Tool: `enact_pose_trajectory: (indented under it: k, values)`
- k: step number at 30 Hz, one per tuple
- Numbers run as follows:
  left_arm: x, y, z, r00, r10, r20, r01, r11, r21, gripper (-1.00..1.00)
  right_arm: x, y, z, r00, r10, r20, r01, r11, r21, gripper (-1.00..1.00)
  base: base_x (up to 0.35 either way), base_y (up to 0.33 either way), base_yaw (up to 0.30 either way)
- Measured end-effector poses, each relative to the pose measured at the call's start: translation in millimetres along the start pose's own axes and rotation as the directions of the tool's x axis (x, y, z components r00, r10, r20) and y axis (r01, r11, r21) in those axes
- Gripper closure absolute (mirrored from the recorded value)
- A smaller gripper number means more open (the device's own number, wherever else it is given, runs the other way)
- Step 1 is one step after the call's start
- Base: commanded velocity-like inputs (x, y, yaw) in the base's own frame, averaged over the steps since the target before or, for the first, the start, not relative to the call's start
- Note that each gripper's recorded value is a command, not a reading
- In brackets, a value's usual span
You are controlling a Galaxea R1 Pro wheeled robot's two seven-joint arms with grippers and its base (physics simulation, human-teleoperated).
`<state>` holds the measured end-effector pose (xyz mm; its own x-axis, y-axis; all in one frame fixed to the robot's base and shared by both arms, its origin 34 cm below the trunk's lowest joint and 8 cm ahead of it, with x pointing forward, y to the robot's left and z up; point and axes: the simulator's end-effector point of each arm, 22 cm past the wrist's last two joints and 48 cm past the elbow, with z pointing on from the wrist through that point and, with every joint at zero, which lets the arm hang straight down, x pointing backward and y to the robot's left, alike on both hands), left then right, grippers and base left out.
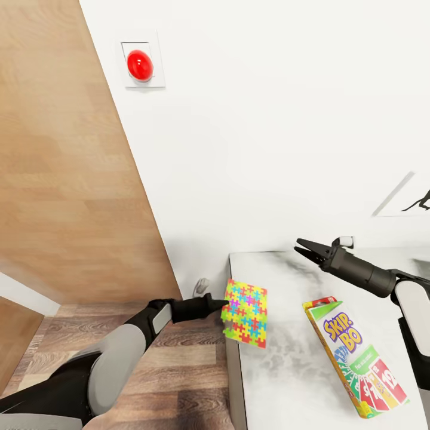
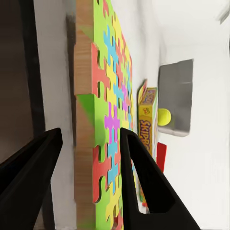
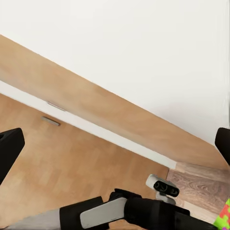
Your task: Put all the toys in the child's room - the three board games (two on the bed and one on the table), the two jigsaw puzzles on the table, and the tennis ball on the table - inside the toy box on the table in the child's room.
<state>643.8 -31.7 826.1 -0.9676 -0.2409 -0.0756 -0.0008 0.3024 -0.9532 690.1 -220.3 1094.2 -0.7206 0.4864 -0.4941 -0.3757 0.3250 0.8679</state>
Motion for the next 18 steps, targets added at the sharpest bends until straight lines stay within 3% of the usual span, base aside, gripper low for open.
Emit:
enact_pose_trajectory:
  k: [3,10,18]
  values:
    - [1.1,0.5,-2.6,0.999,-0.036,-0.012,0.036,0.999,0.000,1.00,2.4,-2.1,-2.0,1.000,0.005,-0.002,-0.005,1.000,0.005,-1.00,0.000,0.000,0.000]
    - [1.0,1.5,-4.4,0.999,-0.050,-0.018,0.050,0.999,-0.001,1.00,4.1,-3.2,-2.1,1.000,0.009,-0.004,-0.009,1.000,0.006,-1.00,-0.155,0.000,0.000]
    - [-15.1,17.4,-48.1,0.999,-0.054,-0.007,0.054,0.998,0.010,1.00,19.7,-11.3,-7.7,0.999,0.042,-0.014,-0.041,0.999,0.021,-1.00,-0.033,0.000,0.000]
